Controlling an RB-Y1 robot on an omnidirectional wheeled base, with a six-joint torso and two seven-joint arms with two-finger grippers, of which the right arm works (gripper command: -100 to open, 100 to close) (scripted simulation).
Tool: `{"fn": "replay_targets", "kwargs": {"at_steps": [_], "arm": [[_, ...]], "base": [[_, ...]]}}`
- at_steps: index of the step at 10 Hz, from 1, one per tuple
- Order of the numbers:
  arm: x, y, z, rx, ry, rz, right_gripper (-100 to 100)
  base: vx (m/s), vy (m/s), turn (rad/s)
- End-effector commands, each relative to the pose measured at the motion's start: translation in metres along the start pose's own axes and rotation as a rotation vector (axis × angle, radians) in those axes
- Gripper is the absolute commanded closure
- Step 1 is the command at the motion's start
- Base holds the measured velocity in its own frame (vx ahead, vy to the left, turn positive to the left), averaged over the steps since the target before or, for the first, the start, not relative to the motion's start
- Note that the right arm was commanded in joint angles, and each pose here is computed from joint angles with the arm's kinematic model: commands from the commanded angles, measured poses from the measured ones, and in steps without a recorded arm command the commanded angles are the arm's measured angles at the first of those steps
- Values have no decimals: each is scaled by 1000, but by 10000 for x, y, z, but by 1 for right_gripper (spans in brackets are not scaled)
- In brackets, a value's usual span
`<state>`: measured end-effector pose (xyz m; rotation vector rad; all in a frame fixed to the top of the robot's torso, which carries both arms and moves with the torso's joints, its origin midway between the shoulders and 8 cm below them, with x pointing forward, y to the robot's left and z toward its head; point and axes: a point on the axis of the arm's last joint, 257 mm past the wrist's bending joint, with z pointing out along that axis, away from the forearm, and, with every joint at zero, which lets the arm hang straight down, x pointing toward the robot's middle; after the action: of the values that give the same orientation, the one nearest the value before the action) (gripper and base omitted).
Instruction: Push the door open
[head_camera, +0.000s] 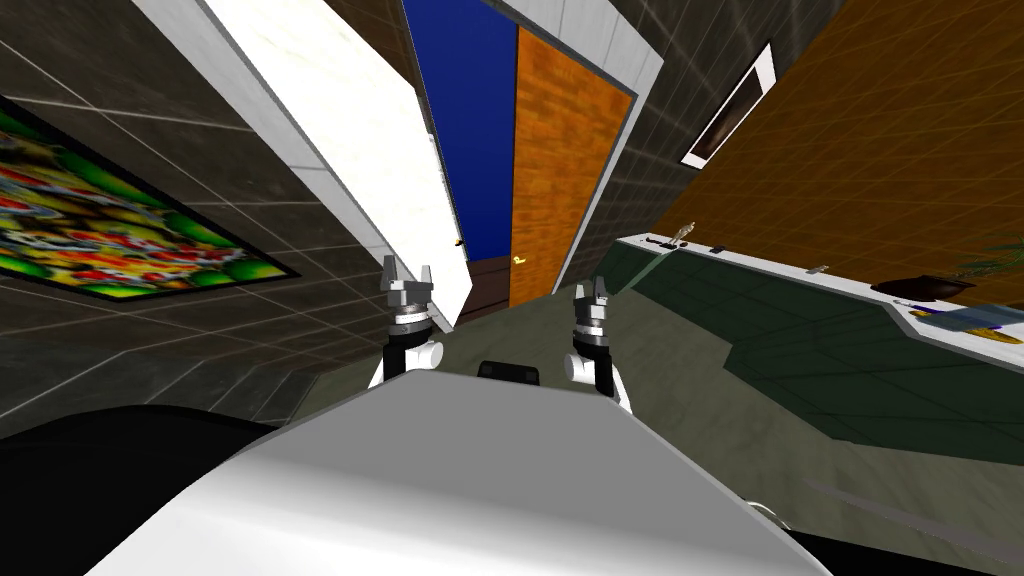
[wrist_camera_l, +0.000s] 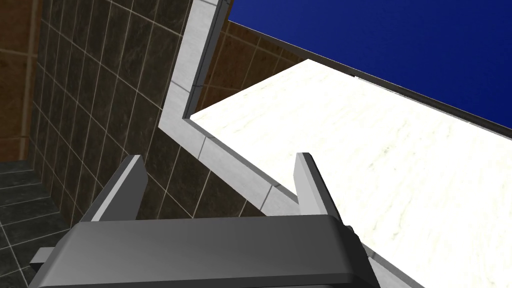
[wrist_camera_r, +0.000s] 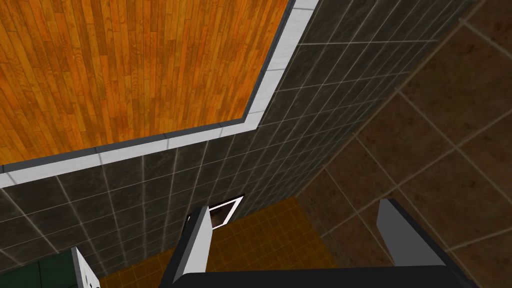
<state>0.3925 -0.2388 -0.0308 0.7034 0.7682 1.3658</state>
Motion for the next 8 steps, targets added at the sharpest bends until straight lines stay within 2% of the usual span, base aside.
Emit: {"fn": "replay_targets", "kwargs": {"at_steps": [1, 8], "arm": [[116, -105, -18, 15, 20, 22, -100], [504, -485, -107, 69, 92, 93, -100]], "base": [[134, 7, -39], [101, -4, -32]]}}
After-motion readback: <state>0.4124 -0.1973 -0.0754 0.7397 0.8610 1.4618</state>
